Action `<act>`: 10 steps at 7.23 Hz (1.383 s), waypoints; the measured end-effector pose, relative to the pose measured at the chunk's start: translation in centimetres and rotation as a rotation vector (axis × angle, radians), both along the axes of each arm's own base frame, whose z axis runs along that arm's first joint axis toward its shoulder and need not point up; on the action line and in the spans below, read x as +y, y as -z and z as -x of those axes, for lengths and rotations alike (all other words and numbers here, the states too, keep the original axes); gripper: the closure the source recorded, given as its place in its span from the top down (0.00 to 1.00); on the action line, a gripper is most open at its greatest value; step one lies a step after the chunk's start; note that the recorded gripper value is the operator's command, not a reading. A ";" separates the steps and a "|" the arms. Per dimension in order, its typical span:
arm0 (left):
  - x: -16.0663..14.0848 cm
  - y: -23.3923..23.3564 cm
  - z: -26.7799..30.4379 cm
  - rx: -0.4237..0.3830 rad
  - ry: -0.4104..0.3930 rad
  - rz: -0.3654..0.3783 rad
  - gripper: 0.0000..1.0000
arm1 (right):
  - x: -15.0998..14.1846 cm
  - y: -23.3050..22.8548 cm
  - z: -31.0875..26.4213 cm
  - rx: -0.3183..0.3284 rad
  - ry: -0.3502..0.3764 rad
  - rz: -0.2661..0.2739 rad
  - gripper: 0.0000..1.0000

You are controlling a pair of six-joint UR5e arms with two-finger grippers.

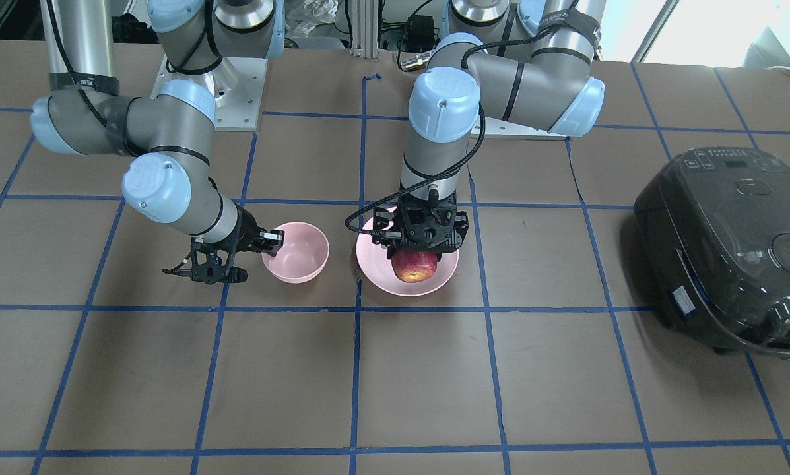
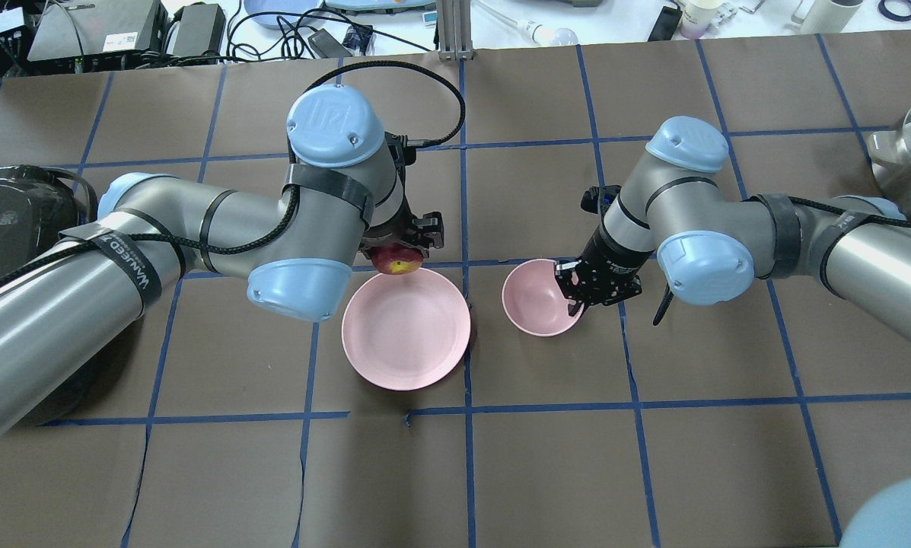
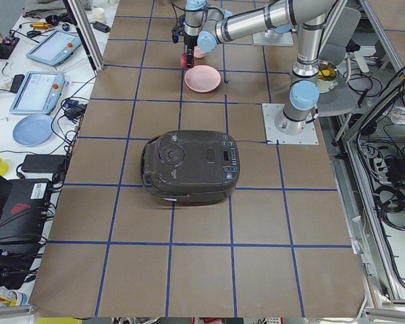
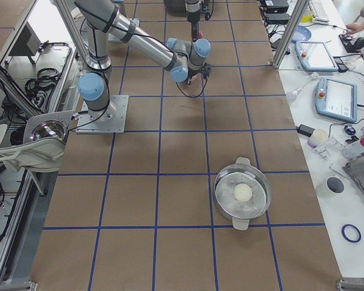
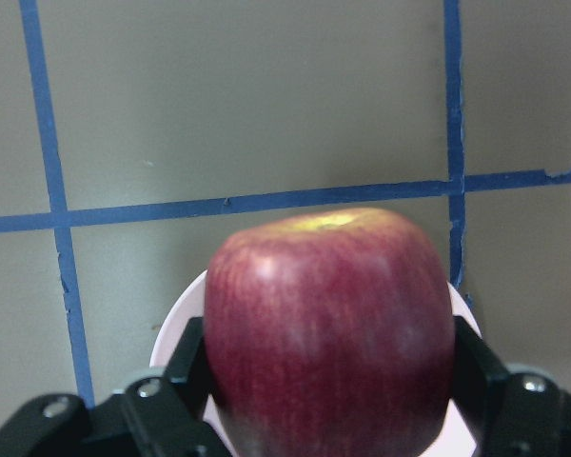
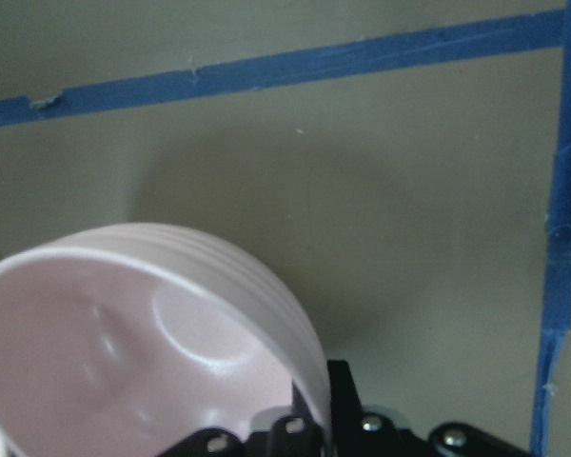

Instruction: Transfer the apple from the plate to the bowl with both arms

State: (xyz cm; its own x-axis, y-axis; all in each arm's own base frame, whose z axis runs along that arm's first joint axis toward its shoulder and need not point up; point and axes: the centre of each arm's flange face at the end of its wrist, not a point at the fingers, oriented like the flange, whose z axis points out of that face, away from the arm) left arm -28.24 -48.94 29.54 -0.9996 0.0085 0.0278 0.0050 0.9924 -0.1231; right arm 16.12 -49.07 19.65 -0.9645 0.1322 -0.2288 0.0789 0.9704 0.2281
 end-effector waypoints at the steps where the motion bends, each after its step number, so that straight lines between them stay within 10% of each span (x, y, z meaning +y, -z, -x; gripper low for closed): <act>1: 0.2 0.1 0.5 0.005 -0.022 -0.004 0.25 | -0.3 -0.5 0.0 0.008 0.001 0.019 1.00; 5: 2.6 -0.9 9.7 0.102 -0.209 -0.019 0.25 | -4.6 -7.9 6.8 0.116 0.008 0.086 1.00; 10: 4.0 4.8 18.9 0.137 -0.291 -0.088 0.27 | -2.2 -14.0 13.4 0.168 0.002 0.080 1.00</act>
State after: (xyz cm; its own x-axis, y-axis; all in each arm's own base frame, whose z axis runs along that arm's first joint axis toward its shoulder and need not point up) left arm -47.17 -44.97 24.72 -0.9467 -0.2849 0.1505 -0.2906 0.9567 -0.0169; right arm 2.72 -51.27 33.62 -0.9898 0.1219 -0.0743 0.1112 0.9847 0.1339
